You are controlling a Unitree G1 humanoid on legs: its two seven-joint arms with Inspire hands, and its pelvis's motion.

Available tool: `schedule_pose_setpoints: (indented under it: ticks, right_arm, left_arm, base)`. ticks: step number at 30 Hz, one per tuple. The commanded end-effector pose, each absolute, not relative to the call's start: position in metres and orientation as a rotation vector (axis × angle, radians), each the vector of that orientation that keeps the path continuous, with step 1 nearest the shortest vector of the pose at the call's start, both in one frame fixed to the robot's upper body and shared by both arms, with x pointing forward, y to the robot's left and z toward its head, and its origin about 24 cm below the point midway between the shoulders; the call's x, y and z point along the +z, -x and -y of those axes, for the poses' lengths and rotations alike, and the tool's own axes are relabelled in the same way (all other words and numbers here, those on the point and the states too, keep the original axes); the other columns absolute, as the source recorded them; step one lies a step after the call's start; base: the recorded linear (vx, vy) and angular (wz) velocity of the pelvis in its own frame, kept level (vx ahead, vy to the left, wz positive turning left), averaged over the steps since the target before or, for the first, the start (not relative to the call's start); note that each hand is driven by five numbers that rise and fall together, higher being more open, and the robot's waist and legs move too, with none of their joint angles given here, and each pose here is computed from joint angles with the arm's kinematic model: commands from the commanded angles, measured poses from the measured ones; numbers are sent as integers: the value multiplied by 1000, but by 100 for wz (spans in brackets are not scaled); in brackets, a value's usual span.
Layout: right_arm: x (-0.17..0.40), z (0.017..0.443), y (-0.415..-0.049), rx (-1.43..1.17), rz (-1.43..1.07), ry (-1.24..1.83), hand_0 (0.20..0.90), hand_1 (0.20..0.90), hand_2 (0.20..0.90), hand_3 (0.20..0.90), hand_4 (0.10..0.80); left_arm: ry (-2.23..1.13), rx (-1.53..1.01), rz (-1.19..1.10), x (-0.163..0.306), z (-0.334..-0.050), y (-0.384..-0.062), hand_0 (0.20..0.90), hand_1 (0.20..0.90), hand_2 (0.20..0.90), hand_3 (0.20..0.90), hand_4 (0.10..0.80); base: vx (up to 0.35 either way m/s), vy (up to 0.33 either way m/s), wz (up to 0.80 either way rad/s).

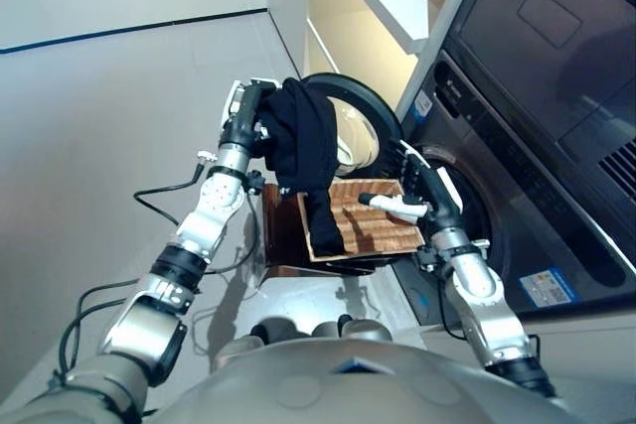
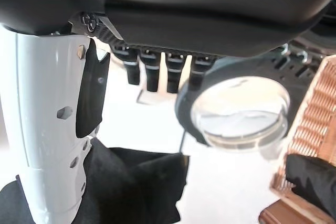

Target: Pick up the clothes and place them into the washing machine

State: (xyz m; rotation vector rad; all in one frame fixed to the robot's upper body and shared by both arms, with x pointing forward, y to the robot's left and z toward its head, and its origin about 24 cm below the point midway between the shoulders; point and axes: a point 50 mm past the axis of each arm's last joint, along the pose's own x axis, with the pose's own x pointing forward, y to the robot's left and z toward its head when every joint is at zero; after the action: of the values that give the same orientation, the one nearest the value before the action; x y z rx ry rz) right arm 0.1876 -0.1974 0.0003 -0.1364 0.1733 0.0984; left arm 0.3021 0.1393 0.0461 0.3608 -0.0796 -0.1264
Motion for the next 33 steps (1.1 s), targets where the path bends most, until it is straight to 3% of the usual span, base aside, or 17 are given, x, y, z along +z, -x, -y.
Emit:
schedule_pose_setpoints:
  ticks: [1,17,33]
  right_arm:
    - [39,204,-207,69,80,126,900,900,900,900,800]
    - [38,187,-227,88,89,172,900,900,900,900,800]
    - [52,183,-237,85,146,261,900,900,900,900,800]
  left_arm:
    - [-210,-123,456,123,-127,-317,200,200,200,200,300]
    - [-23,-283,510,145,-96,-304,200,200,200,200,300]
    - [0,-329,499,146,-91,-299,200,200,200,200,300]
  base:
    - [0,0,0]
    - [-1,-2,1]
    - [0,0,0]
